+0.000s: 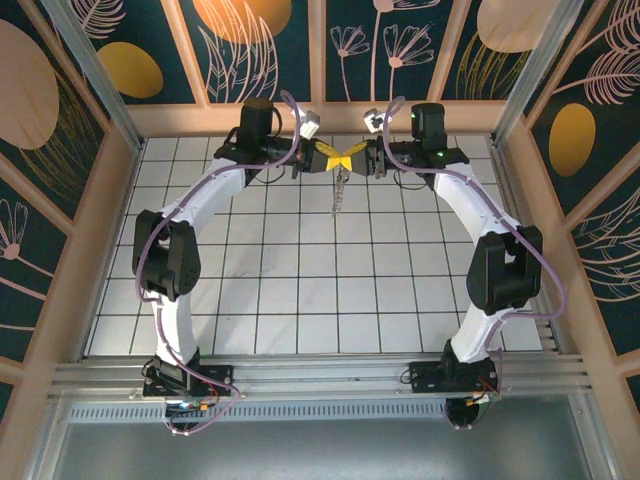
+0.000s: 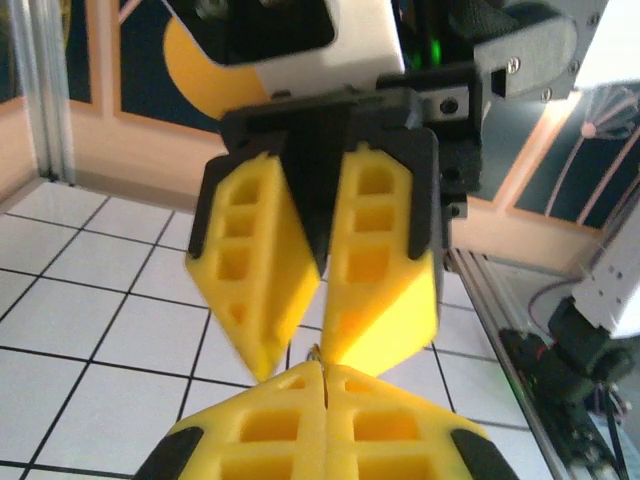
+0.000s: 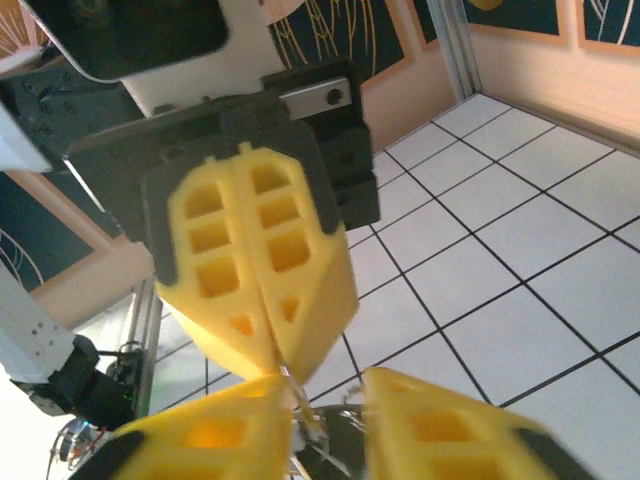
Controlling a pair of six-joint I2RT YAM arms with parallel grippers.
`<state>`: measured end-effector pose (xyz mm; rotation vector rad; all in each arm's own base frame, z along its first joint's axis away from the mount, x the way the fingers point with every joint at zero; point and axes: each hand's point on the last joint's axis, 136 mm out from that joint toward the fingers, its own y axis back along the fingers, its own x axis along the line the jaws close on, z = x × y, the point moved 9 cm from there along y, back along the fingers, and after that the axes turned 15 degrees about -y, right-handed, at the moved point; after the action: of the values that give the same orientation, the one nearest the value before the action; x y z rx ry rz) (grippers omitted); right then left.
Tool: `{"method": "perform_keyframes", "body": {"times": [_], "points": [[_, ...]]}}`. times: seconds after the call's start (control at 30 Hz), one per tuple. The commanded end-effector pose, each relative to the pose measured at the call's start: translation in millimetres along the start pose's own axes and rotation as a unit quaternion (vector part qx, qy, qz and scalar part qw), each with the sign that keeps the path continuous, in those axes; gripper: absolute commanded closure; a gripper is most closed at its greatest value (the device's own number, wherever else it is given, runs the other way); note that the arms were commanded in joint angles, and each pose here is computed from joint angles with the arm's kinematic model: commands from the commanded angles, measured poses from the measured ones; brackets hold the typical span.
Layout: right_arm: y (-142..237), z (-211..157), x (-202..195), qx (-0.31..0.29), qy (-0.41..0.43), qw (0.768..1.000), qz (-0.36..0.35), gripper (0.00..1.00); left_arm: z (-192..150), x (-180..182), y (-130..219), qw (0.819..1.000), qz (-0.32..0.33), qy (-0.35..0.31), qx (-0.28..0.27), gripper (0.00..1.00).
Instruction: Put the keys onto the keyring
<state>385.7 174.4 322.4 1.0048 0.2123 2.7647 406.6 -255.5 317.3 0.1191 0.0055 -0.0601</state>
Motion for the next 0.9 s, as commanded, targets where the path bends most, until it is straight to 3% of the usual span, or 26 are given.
{"method": "perform_keyframes", "body": {"times": [0.0,0.23,0.47,0.87], "points": [[22,24,29,-0.056,0.068,0.996,0.0,0.67,21,-13,-8,0.999,0.001,-0.021,-0.026,1.0],[47,10,48,-0.112,0.079,0.99,-0.038,0.6,38,-19,-3,0.998,0.024,-0.031,-0.056,1.0],[66,-25,52,-0.208,0.07,0.972,-0.081,0.53,55,-30,3,0.994,0.036,-0.047,-0.092,1.0],[64,-46,58,-0.193,0.086,0.977,-0.03,0.51,69,-49,7,0.99,0.023,-0.06,-0.125,1.0]]}}
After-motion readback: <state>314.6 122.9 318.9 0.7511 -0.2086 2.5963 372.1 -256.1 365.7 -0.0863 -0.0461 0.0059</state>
